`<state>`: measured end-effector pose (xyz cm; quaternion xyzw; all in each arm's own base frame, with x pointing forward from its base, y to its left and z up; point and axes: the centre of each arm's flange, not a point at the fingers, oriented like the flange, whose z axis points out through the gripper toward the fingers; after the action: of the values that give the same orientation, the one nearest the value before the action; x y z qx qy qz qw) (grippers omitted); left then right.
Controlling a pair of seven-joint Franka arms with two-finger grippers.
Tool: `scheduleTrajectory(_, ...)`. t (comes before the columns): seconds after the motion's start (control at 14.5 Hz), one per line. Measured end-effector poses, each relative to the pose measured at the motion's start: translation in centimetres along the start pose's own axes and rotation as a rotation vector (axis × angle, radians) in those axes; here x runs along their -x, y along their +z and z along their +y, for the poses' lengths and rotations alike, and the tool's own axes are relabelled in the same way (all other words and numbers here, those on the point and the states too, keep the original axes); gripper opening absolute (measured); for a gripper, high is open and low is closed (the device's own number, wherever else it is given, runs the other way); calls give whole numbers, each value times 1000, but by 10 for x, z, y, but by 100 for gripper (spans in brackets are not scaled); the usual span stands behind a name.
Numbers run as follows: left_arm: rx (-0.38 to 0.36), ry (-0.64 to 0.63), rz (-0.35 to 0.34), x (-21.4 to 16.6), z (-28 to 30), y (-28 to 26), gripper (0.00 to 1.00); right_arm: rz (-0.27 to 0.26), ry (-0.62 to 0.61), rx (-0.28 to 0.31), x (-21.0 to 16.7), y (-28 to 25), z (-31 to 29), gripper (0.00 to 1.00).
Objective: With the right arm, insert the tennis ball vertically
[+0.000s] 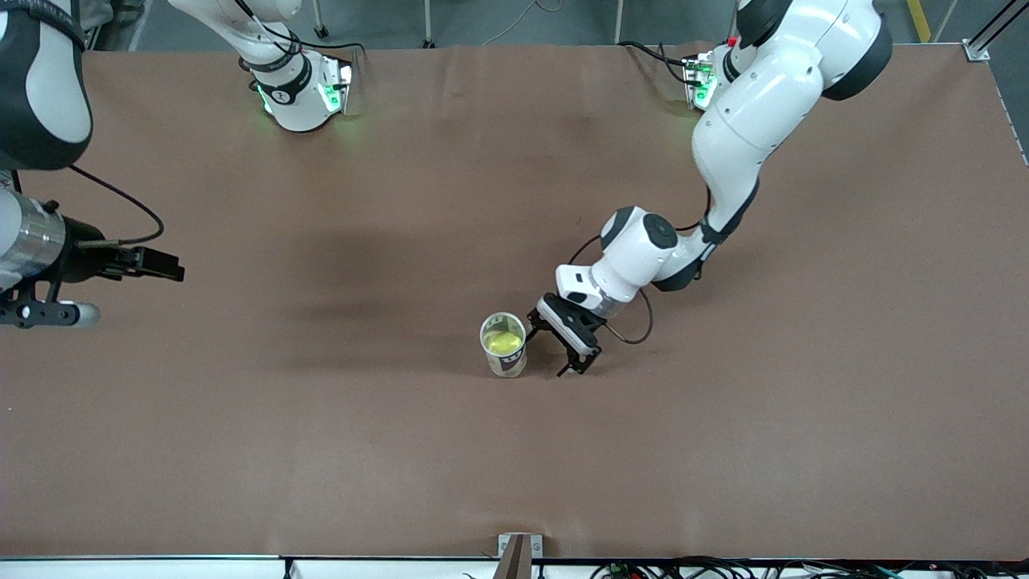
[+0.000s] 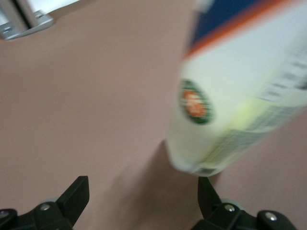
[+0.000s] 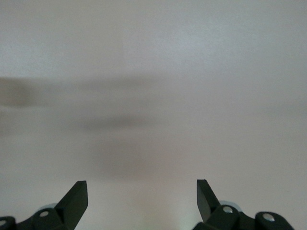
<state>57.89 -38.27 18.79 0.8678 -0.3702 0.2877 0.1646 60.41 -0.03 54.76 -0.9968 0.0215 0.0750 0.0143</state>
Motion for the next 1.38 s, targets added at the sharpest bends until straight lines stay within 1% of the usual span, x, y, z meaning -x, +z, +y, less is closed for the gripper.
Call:
scheduleTrajectory(0.28,-6,-88,-171,-30,-56,-61,100,-17,9,18,16,-8,1,100)
scheduleTrajectory(0.48,-29,-142,-285,-48,-110,-124,100,-19,-3,22,17,-7,-7,100)
scheduleTrajectory(0.69,-49,-215,-390,-55,-167,-192,100,-10,6,23,19,-11,-2,100)
scheduleTrajectory(0.9,-62,-278,-459,-63,-210,-254,100,-1,14,23,23,-18,3,100)
scheduleTrajectory(1.04,-81,-312,-490,-65,-233,-287,100,-14,26,24,28,-21,9,100)
scheduleTrajectory(1.1,-103,-318,-505,-65,-243,-301,100,-19,36,23,30,-22,14,100)
scheduleTrajectory(1.24,-149,-348,-532,-70,-247,-328,100,-18,49,22,34,-26,22,100)
scheduleTrajectory(1.38,-186,-398,-562,-80,-234,-357,100,-18,55,21,36,-28,26,100)
